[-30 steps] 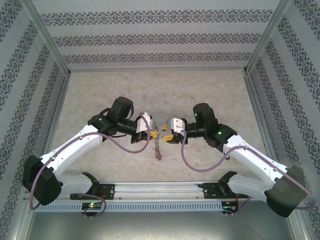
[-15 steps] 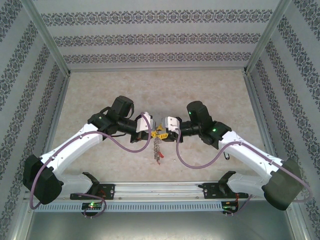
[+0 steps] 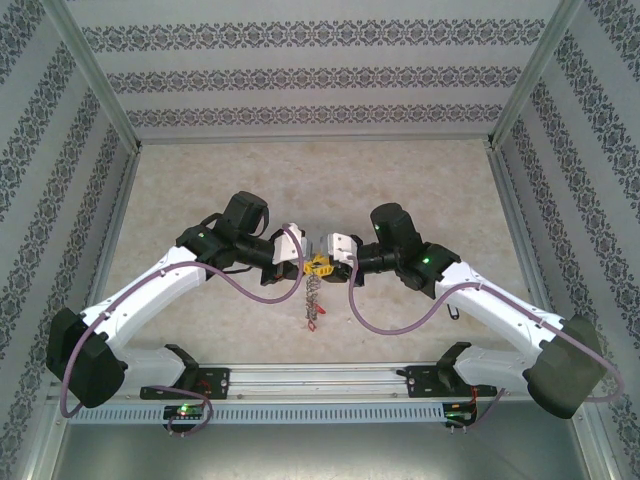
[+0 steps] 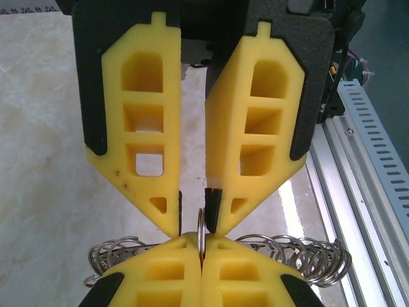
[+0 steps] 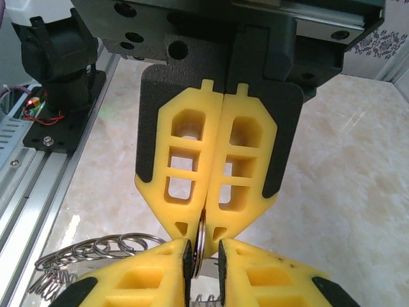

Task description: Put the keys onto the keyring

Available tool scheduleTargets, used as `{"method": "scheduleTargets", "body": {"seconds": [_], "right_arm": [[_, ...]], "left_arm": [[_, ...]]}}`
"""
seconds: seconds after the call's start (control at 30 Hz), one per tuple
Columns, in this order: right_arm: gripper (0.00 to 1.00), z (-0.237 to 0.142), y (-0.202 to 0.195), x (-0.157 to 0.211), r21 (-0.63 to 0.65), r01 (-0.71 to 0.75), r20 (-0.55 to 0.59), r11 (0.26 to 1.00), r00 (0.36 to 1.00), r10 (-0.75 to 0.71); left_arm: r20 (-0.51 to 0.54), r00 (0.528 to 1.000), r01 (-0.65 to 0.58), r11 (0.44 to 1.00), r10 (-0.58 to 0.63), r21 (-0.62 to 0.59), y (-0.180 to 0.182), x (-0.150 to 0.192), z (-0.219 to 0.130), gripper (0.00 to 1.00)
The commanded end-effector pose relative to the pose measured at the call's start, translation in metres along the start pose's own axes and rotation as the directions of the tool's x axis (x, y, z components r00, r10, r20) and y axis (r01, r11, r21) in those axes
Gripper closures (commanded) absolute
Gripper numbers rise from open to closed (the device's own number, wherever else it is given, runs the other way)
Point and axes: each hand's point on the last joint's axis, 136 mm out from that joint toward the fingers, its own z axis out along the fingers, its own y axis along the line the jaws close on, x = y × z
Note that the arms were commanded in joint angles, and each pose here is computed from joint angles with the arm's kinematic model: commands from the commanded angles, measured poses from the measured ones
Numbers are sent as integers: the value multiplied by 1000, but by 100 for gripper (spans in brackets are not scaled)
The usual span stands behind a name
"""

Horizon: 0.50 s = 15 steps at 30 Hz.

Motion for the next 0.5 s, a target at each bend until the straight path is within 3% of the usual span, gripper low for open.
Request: {"method": "scheduleTargets", "body": {"seconds": [0.0,0.27,0.47], "right_arm": [[80,2,1,2,-1,-9,-6,1000,1000,9],[85,4,2,10,2,-27,-21,1000,999,27],[83,5,1,10,6,-41,-16,999,999,41]], "left_arm": [[30,999,-15,1000,15,-15,4,-14,-7,100],[35,999,-13,999,14,-33,6,-16,-8,100],[31,999,-12,999,14,-36,7,-16,-8,100]]}}
